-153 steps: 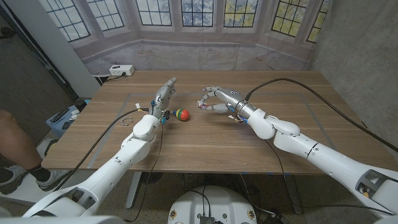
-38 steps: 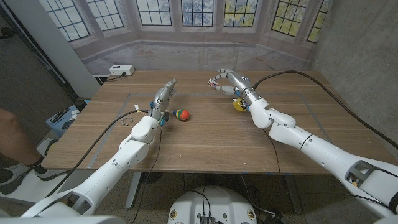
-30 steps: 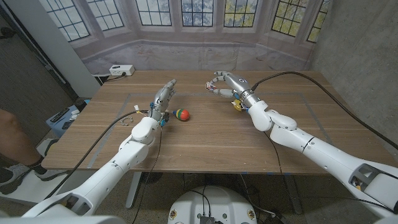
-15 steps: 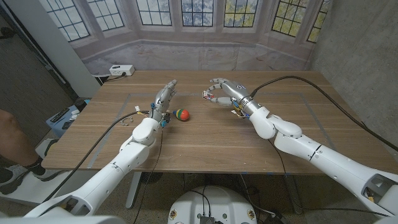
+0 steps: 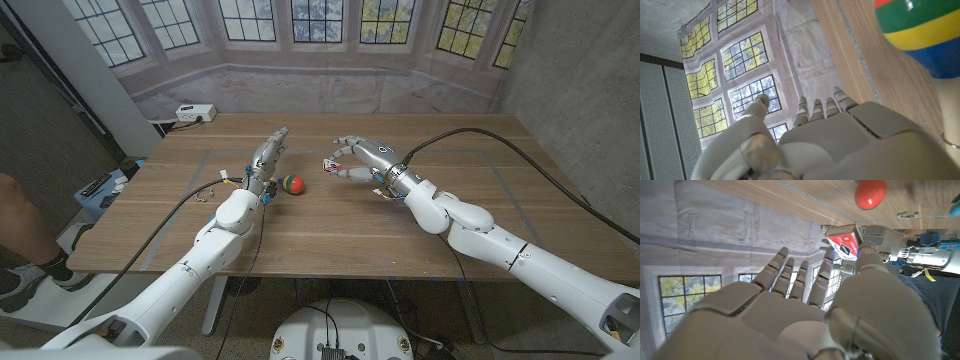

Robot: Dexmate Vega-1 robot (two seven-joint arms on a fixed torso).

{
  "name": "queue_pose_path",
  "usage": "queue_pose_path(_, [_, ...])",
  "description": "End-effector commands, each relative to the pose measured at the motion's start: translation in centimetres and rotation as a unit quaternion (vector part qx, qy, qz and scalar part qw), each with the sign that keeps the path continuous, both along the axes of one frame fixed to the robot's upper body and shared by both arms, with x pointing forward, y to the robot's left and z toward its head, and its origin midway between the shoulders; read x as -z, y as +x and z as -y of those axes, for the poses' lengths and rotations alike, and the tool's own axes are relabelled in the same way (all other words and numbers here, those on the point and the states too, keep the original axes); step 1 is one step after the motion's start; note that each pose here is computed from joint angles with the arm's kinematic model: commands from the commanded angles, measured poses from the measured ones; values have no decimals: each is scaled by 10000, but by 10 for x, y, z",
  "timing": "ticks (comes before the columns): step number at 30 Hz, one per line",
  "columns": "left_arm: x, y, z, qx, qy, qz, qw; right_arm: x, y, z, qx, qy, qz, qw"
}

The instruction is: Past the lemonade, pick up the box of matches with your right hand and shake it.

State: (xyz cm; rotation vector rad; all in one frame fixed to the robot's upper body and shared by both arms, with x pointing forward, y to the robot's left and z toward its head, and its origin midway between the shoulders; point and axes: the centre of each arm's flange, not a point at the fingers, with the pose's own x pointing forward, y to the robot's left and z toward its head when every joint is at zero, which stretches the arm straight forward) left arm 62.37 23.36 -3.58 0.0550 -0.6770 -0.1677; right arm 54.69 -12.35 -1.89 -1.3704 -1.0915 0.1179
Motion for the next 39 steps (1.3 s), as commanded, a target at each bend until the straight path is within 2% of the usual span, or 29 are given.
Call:
queue_pose_path(1, [0,-5,-2,-10,12,48,10000,11,-11,-6,-122,-177,-43,9998])
queue_pose_path(9, [0,-7,-5,-18,34,60,10000,14,-13,-9,-172,-173,-49,9997])
queue_pose_path(26, [2,-10,-5,57,122,66,9999,10,-12,-7,-95,40,1,9999])
queue_pose_path(39, [4,-9,-4,85,136,24,9999,8,-3,-1,155,-125,-21,9998])
